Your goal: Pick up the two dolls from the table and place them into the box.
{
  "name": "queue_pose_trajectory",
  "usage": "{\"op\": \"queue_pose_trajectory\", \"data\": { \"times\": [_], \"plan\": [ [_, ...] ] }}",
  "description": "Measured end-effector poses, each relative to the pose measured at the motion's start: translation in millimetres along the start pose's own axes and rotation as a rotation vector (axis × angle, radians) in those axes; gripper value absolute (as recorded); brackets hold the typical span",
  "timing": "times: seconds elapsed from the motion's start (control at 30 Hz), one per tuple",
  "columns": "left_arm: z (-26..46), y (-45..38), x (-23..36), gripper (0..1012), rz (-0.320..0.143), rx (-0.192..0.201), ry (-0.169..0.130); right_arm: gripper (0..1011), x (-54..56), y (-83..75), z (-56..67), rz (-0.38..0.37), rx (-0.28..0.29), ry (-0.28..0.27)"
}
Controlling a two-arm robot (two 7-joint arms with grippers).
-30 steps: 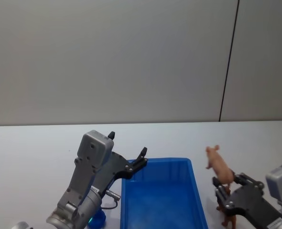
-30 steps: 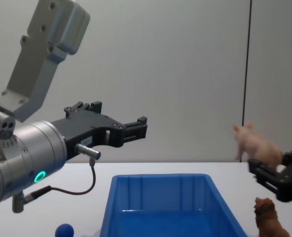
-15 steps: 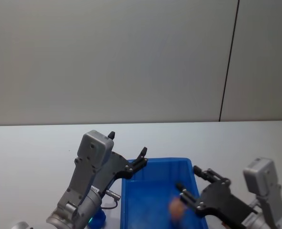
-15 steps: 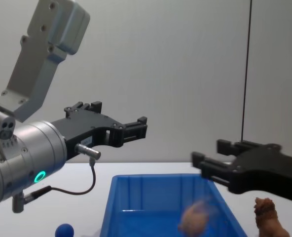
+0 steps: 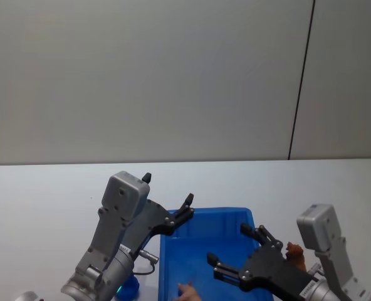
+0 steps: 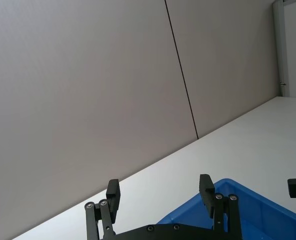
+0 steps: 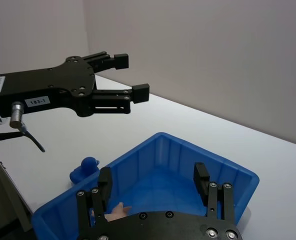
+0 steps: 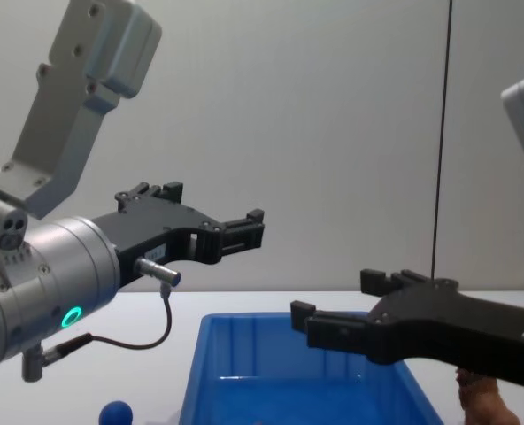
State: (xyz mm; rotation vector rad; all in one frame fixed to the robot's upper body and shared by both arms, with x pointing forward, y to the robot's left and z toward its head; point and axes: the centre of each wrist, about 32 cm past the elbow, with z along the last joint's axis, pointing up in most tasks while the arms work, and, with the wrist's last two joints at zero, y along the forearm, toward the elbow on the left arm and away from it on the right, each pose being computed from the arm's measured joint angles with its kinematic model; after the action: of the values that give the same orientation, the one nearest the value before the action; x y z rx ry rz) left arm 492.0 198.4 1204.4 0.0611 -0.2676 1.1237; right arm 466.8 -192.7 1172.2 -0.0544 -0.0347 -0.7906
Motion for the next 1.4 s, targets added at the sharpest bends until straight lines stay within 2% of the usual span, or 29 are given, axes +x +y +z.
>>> {"op": "queue_pose_trajectory", "data": {
  "times": [0.33, 0.9, 1.0, 1.4],
  "plan": [
    [0.0, 0.0, 0.0, 1001, 0.0, 0.0, 0.0, 1001, -2.4, -2.8, -3.0, -0.062, -0.034, 0.005],
    [0.0, 0.0, 0.0, 1001, 0.0, 0.0, 0.0, 1001, -15.3, -31.7, -5.5, -0.285, -0.065, -0.071],
    [0.0, 0.0, 0.0, 1001, 0.0, 0.0, 0.0, 1001, -18.2, -39.2, -8.0, -0.338, -0.079, -0.081],
    [0.0, 0.0, 0.0, 1001, 0.0, 0.0, 0.0, 1001, -23.1, -58.8, -23.9, -0.464, -0.137, -0.085]
  ]
}}
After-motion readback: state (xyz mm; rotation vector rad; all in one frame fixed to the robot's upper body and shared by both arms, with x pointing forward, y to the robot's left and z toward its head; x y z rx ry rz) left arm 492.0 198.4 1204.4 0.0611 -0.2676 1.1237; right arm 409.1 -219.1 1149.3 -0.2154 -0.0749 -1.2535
